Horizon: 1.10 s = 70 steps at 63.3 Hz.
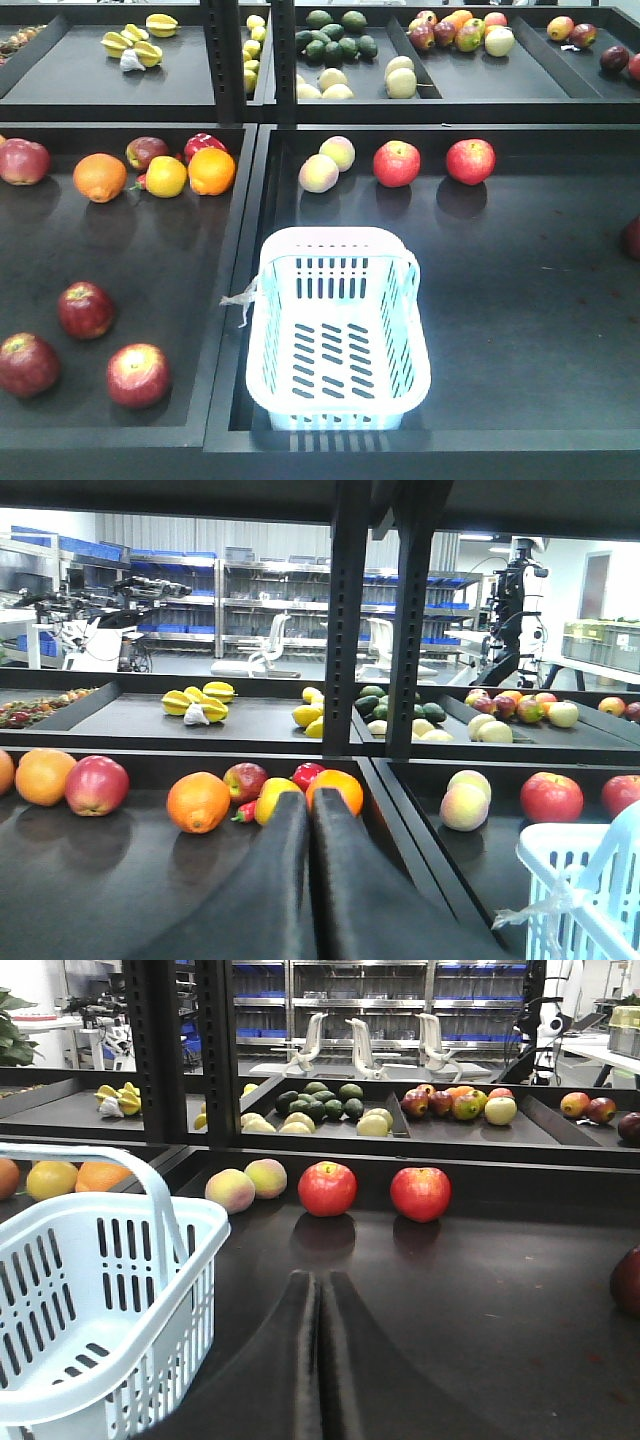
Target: Pick three apples into basket with both arms
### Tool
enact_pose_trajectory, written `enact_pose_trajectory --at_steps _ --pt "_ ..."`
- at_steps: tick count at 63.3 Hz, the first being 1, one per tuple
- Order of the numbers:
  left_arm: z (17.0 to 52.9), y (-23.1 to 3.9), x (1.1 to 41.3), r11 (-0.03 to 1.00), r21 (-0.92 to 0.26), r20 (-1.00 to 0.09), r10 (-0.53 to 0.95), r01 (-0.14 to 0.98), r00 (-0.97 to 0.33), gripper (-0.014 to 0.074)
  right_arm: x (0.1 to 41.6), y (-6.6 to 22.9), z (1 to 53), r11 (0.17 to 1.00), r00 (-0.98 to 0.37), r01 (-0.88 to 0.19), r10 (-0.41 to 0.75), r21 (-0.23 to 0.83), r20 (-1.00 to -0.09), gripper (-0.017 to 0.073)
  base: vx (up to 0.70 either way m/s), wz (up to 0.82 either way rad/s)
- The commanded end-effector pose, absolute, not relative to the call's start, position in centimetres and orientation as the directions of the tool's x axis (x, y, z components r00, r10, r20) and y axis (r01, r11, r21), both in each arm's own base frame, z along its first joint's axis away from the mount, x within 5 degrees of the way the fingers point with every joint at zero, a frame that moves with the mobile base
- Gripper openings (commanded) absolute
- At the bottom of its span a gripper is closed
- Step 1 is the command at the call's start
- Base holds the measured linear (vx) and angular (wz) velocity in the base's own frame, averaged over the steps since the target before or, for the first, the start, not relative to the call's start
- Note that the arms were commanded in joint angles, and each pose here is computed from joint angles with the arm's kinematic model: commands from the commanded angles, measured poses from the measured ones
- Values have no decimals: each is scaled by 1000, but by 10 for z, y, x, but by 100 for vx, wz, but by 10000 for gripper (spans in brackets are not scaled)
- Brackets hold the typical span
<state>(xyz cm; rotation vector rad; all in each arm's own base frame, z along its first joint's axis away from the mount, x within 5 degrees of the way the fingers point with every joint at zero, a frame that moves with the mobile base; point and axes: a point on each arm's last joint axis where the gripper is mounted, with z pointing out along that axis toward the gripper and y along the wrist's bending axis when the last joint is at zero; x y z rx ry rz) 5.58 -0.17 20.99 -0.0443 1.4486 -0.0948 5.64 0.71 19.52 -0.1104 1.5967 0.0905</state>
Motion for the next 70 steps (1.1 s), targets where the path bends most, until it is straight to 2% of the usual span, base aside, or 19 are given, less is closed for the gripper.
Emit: enact_pose_trajectory --at_steps 1,70 --pt "209 -2 55 993 -105 -978 -112 49 177 -6 56 7 198 992 48 -127 -21 -27 -999 -9 6 -8" --pt "209 -2 55 993 -105 -978 -112 49 177 -6 56 7 198 992 48 -127 -21 -27 -999 -9 8 -4"
